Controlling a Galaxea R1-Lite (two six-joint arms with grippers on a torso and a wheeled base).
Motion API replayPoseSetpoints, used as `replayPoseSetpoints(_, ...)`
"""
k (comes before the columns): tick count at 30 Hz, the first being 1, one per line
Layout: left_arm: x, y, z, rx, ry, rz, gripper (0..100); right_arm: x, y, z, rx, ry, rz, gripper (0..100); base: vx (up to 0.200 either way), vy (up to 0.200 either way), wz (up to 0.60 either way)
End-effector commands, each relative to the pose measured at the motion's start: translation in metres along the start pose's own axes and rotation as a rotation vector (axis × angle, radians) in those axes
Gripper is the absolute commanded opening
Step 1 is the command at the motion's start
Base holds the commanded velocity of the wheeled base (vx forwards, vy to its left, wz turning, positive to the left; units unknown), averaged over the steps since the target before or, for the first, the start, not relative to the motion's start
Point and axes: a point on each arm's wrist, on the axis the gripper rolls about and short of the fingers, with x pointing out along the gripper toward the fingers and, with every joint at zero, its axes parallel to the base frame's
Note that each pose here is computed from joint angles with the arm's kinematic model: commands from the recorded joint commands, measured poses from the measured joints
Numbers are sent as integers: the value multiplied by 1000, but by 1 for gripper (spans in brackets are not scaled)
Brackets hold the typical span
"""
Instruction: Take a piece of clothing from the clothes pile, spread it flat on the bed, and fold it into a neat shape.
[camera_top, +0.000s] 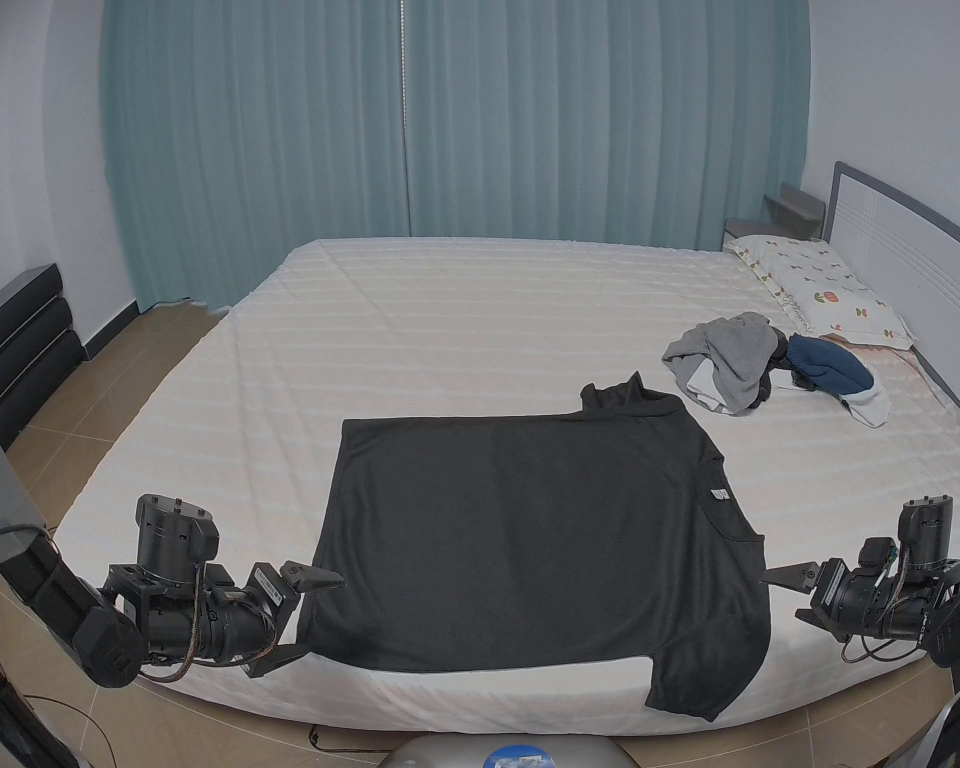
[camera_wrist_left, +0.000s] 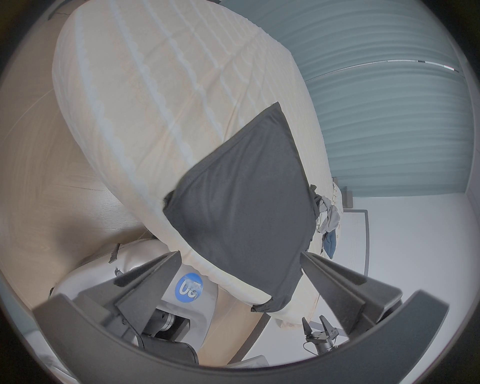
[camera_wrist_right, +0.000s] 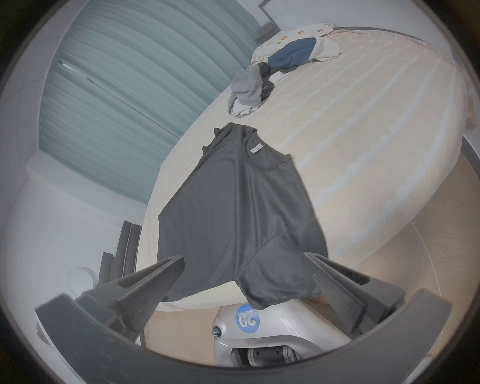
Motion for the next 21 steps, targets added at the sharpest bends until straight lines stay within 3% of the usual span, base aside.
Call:
replayPoseSetpoints(1,0,0,1,2,-11,2,100,1,0,0,4,3,-2,100,0,-200,0)
replayPoseSetpoints(3,-2,0,2,5,-22,-2,100,0,0,0,3,1,0,100,0,-200,0)
replayPoseSetpoints(9,-30,-2,20,32,-155,-54,100,-1,0,-1,2,2,1,100,0,0,0)
replayPoseSetpoints(12,-34,11,21,82,-163,11,100,0,1,1,9,-7,4,100,0,0,0)
replayPoseSetpoints(21,-34,43,26,25,-166,135,100,1,-1,-1,31,9,-6,100,0,0,0)
